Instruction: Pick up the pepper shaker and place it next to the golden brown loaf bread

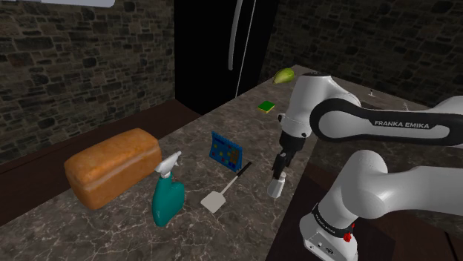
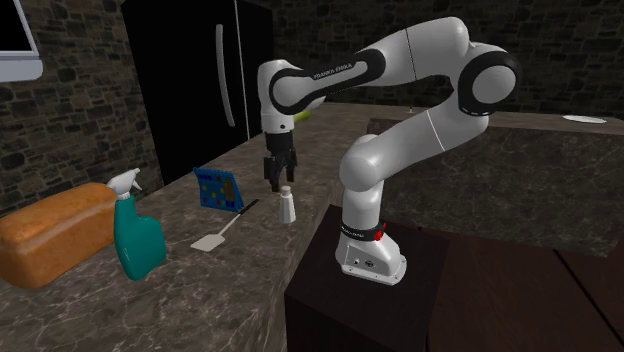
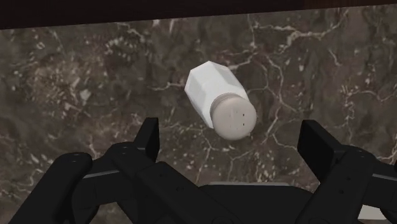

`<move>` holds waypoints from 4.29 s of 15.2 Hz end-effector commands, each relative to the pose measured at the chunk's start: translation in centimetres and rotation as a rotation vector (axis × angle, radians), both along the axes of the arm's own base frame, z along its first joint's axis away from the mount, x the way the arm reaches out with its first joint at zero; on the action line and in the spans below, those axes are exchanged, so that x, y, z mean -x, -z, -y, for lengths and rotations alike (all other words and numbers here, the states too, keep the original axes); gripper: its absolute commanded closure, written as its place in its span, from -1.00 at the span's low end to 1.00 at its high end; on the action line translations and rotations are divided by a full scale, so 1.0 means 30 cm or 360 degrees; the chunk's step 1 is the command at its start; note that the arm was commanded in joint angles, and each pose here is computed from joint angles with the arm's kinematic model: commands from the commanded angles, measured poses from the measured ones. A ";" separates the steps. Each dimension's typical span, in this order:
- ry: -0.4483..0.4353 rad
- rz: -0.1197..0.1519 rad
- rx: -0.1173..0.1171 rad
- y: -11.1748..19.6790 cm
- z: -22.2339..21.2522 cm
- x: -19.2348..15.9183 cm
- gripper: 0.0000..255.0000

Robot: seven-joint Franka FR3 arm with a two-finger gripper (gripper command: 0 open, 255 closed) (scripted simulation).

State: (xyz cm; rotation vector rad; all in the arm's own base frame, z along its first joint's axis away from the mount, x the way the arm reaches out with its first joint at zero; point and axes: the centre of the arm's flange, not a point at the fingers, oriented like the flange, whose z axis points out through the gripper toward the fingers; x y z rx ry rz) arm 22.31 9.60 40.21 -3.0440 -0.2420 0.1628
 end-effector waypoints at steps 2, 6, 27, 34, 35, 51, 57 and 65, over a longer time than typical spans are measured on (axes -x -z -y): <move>0.0000 0.0000 0.0000 0.055 -0.004 0.008 -1.00; 0.0000 0.0000 0.0000 0.065 -0.004 0.009 -1.00; 0.0000 0.0000 0.0000 -0.059 -0.004 0.009 1.00; 0.0000 0.0000 0.0000 -0.182 -0.004 0.009 1.00; 0.0000 0.0000 0.0000 -0.199 -0.004 0.009 1.00; 0.0000 0.0000 0.0000 -0.481 -0.004 0.009 1.00; 0.0000 0.0000 0.0000 -0.586 -0.004 0.009 1.00; 0.0000 0.0000 0.0000 -0.694 -0.021 -0.032 1.00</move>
